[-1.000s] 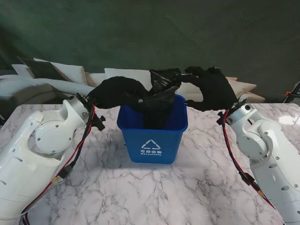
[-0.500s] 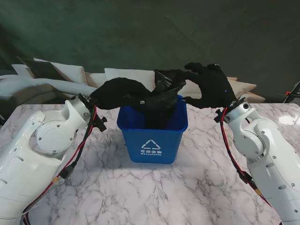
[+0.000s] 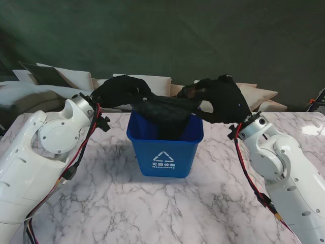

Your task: Fit the garbage bag over the bin

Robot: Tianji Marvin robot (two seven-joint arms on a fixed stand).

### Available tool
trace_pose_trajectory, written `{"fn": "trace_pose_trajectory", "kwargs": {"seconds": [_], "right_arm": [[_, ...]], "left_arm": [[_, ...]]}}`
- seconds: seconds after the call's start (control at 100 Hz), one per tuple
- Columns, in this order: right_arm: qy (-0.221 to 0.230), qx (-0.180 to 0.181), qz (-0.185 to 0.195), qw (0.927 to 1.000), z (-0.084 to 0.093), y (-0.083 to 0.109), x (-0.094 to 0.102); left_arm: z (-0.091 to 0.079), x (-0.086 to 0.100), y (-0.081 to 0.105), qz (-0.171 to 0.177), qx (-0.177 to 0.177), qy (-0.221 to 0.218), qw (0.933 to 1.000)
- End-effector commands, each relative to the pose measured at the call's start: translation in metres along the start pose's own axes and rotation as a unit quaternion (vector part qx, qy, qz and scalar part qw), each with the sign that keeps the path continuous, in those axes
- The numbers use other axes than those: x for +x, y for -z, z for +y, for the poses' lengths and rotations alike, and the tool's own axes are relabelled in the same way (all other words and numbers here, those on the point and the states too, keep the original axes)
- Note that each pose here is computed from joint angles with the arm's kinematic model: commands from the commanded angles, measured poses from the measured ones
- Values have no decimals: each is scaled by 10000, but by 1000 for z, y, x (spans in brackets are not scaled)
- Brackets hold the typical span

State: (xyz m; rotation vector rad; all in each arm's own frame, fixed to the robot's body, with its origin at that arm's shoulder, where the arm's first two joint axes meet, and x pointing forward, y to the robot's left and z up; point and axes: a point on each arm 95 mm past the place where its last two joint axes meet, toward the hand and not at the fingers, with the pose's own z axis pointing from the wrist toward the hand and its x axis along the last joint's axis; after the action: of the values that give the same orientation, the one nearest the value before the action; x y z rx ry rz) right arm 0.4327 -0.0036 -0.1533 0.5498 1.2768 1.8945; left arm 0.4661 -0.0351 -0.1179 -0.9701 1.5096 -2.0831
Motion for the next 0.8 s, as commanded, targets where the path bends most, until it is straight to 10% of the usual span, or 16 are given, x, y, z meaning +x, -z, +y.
{"fn": "trace_pose_trajectory", "kwargs": {"seconds": [0.0, 0.79], "right_arm": [[-135, 134, 37, 9998, -3, 5, 8], [-995, -156, -862, 9912, 30, 11, -18]], "left_arm": [[-8, 2, -2, 15, 47, -15, 10000], [20, 30, 10, 822, -222, -424, 9955]]}}
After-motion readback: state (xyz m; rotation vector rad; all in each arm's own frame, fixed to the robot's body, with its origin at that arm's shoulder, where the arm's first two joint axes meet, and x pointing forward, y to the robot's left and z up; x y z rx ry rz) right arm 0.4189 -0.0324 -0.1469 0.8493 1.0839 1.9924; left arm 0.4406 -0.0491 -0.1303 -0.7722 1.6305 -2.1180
